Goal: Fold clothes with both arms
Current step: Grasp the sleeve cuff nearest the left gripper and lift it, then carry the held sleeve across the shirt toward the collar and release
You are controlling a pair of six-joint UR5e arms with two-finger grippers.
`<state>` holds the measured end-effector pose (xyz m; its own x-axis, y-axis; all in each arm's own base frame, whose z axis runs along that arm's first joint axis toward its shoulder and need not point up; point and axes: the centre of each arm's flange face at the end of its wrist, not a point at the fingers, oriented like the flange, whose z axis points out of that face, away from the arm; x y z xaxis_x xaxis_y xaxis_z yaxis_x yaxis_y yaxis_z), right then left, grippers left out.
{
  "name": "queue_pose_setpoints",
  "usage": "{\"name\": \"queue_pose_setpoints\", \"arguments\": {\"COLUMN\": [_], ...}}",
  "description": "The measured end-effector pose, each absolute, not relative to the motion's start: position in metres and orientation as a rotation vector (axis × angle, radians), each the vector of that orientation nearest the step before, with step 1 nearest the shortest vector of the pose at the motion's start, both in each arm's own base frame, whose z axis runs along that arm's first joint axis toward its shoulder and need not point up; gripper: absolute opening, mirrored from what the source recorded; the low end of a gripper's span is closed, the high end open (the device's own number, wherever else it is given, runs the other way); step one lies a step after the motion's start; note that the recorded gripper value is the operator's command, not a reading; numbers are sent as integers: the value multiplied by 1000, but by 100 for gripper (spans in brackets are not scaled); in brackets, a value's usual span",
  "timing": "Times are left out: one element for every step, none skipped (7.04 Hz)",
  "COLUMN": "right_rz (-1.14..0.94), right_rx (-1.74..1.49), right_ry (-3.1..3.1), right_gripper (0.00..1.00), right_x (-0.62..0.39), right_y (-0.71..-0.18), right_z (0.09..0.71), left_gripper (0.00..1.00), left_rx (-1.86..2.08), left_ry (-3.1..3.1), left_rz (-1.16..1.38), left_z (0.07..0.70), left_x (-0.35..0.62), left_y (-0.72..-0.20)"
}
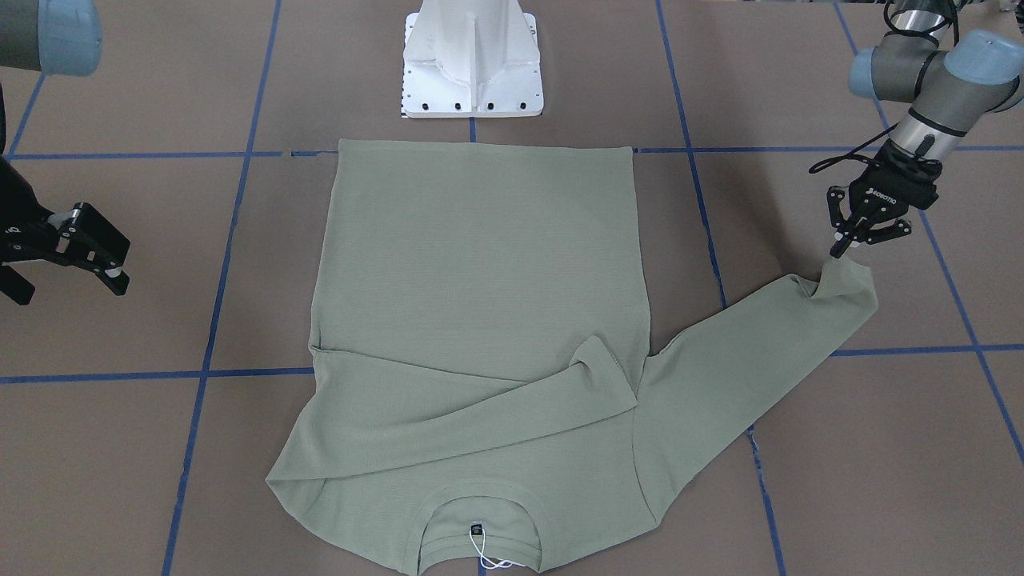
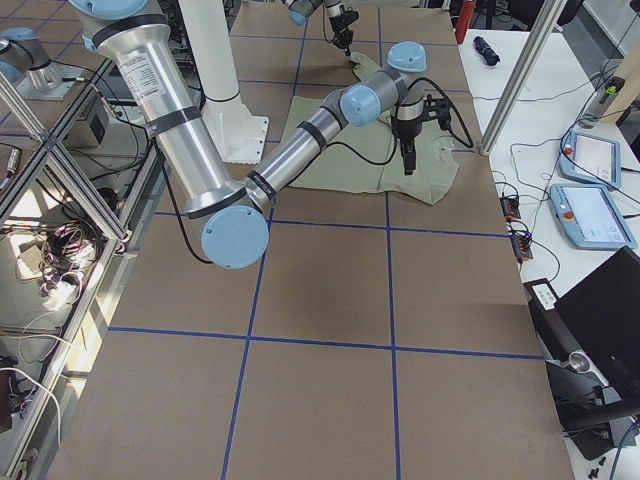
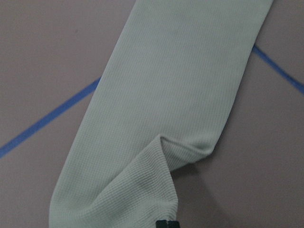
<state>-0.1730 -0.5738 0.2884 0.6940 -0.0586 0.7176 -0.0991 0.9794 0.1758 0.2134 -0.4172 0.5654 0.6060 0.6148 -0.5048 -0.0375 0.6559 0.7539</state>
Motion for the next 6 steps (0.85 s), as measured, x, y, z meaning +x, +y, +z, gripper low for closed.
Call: {"name": "queue_pose_setpoints", "arguments": {"right_rz": [22,22,23,24,25,25], "right_rx": [203,201,200,198,197,195], "right_ry": [-803,-801,-799,-797,-795,-794], "right_gripper": [100,100,100,100,100,100], "right_x": [-173,-172,-172,-172,-172,-171], "right_y": [-573,-572,-572,-571,-571,-571], "right_z": [293,296,298,300,301,303], "left_gripper": [0,0,0,0,0,0], "left_rx": [825,822,793,748,703,663], "left_ry": [865,888,908,932,968,1022], "left_rz": [371,301,234,161,79,3], "left_z": [525,473,409,335,261,195], "left_x": [217,234,259,285,306,330], "left_y": [-452,-495,-537,-572,-598,-614]}}
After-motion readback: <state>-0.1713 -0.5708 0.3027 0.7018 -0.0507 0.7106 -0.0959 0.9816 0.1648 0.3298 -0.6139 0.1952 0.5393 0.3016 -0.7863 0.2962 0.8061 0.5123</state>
